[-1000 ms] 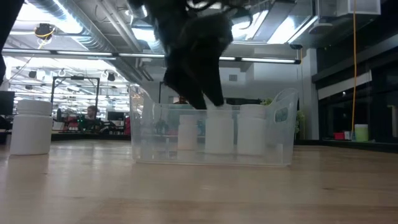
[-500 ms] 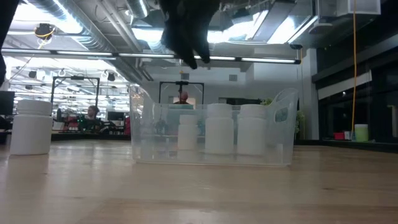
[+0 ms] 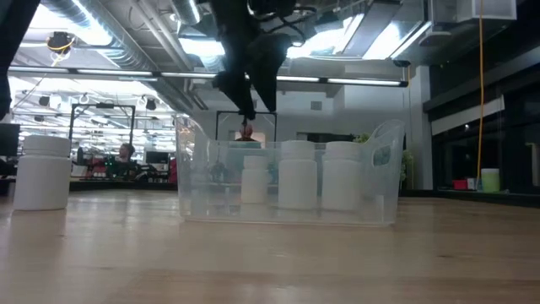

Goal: Pick and place pill bottles into a basket
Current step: Put the white pill bottle into the transparent bin

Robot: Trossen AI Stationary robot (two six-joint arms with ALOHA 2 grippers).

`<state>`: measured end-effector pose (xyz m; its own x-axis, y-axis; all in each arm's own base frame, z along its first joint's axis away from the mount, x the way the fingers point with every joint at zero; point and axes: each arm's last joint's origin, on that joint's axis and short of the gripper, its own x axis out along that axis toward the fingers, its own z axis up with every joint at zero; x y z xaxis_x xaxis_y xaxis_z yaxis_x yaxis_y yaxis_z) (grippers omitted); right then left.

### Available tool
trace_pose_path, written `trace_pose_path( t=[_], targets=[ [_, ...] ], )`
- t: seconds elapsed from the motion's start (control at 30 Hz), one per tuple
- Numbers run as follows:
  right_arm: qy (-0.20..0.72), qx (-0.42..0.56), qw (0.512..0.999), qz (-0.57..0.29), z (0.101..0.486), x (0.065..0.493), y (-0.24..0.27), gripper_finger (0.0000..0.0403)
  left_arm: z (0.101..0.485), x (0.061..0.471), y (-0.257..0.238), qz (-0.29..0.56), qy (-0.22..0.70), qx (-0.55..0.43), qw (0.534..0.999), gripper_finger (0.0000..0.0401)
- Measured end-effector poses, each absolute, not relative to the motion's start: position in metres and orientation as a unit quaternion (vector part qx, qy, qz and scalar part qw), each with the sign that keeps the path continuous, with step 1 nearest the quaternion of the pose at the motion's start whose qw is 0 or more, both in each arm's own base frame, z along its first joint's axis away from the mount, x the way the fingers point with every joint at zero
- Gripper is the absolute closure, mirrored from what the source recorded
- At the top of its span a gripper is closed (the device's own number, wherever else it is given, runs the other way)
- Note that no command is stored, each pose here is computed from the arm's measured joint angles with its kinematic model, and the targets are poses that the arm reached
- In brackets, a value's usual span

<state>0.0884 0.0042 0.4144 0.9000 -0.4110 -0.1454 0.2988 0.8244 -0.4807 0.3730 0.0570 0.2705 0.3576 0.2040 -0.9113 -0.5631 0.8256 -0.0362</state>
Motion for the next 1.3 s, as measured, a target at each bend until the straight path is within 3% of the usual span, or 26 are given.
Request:
trace_pose_path(
  t=[0.3,0.73,0.93,1.3],
  targets=[
    [0.120,-0.256,0.945,-0.161,0.415,0.089,0.005,0.0149,0.231,0.386,0.070,0.244,0.561,-0.176,0.771,0.0032],
    [0.091,-0.267,0.945,-0.168,0.422,0.090,0.006,0.0149,0.190,0.400,0.064,0.181,0.614,-0.177,0.748,0.0031],
    [0.089,-0.266,0.945,-0.169,0.422,0.088,0.005,0.0149,0.189,0.402,0.065,0.182,0.607,-0.179,0.753,0.0080],
    [0.090,-0.265,0.945,-0.168,0.422,0.088,0.005,0.0149,0.191,0.402,0.064,0.172,0.604,-0.196,0.753,0.0246]
  ],
)
